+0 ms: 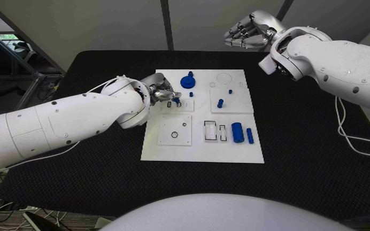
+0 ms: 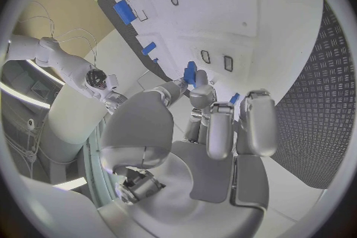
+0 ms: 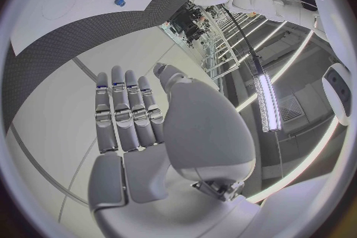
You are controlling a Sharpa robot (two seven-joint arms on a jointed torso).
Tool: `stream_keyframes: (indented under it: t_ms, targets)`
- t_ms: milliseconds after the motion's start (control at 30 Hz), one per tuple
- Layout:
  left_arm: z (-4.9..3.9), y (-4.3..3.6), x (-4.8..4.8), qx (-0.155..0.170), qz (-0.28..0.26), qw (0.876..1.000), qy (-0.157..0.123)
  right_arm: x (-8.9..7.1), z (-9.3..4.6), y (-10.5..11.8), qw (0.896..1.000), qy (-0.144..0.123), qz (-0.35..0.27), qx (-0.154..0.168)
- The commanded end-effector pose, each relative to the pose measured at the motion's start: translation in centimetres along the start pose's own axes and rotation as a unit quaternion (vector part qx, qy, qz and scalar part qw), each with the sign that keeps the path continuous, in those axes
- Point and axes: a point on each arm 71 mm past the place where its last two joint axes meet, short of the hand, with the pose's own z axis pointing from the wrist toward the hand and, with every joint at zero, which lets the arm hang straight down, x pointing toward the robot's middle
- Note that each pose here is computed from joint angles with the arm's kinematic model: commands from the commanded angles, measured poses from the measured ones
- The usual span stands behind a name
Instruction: Assemble the parts on the task board
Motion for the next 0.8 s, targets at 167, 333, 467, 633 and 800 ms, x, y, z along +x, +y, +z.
stream_keyframes:
  t_ms: [167,333,467,633,800]
  targets:
    - [-0.52,-0.79,-0.16,0.058,0.02,0.994,-0.094,-0.2,-0.1,0.0,1.0,-0.002,-0.001,-0.002]
    - [-0.58,-0.95,0.09,0.063,0.028,0.992,-0.109,-0.2,-0.1,-0.1,1.0,-0.002,-0.001,-0.001]
    - [-0.46,-1.0,0.31,0.065,0.036,0.991,-0.114,-0.1,-0.1,-0.1,1.0,-0.002,-0.001,-0.001]
    - [-0.09,-1.14,0.96,0.066,0.056,0.99,-0.107,0.0,-0.1,-0.1,1.0,-0.001,0.0,-0.002]
    - [0.34,-1.18,1.4,0.06,0.069,0.991,-0.099,0.0,-0.1,-0.1,1.0,0.0,0.0,-0.002]
